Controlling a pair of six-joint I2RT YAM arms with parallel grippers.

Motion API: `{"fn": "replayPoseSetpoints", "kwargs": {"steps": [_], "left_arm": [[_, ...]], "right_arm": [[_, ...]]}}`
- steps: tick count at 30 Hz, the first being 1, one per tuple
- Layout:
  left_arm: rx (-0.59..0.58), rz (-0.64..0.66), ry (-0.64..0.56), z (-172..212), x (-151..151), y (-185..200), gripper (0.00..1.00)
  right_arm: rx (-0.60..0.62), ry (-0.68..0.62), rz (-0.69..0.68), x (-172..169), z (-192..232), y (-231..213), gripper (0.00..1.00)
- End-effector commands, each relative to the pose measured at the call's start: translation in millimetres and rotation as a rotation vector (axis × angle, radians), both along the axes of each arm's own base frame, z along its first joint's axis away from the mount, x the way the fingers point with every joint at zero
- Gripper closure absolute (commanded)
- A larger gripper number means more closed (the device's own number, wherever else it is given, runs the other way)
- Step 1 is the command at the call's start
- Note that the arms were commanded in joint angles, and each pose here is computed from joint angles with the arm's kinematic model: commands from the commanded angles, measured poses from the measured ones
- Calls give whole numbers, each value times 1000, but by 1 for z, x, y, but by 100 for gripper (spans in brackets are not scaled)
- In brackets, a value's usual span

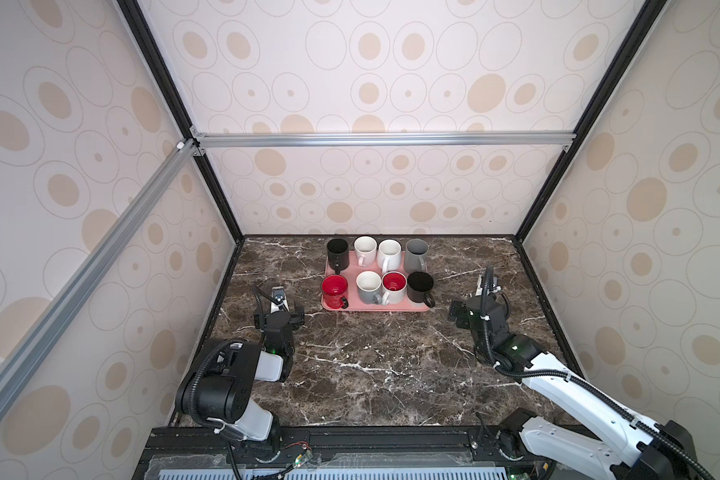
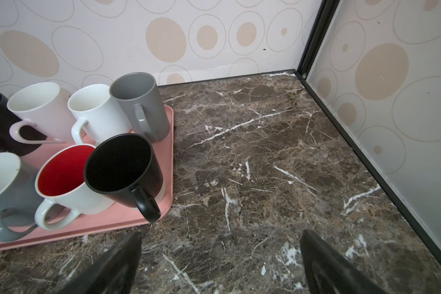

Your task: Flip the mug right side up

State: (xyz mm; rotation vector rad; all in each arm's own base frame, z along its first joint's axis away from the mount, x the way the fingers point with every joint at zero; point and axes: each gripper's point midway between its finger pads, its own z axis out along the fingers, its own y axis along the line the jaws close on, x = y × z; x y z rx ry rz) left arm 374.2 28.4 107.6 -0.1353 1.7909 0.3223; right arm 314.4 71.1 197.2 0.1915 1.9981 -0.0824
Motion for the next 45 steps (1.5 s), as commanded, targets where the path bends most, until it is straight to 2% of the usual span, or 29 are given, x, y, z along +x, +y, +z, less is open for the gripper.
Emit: {"fn": "replayPoseSetpoints", "kwargs": {"steps": [1, 2, 3, 6, 9, 11, 15, 26, 30, 32, 45], "left_arm": [[-53, -100, -129, 20, 2, -4, 1], [-44, -93, -174, 26, -1, -3, 0], [-57, -80, -131, 20, 1, -1, 1], [-55, -71, -144, 22, -1, 0, 0], [-67, 18, -190, 27, -12, 14, 1], [-62, 17, -211, 30, -14, 14, 1], [-57, -7, -170, 25, -6, 10, 1], [-55, -15, -174, 26, -6, 8, 1], [-53, -19, -168, 25, -5, 7, 1], [-53, -20, -170, 25, -5, 8, 1], [-53, -20, -168, 25, -5, 7, 1]], "right_arm": [[-27, -81, 29, 7, 10, 1, 1], [-37, -93, 27, 8, 11, -1, 1], [-50, -105, 18, 9, 12, -5, 1], [-75, -139, -19, 17, 15, -22, 1], [-83, -148, -62, 27, 2, -49, 1], [-85, -130, -112, 29, -11, -74, 1], [-126, -132, -139, 33, -33, -96, 1], [-128, -67, 2, 75, -105, -83, 1], [-101, -12, 36, 80, -112, -81, 2], [-109, -41, 32, 81, -110, -82, 2], [-108, -19, 31, 80, -112, -83, 0]]}}
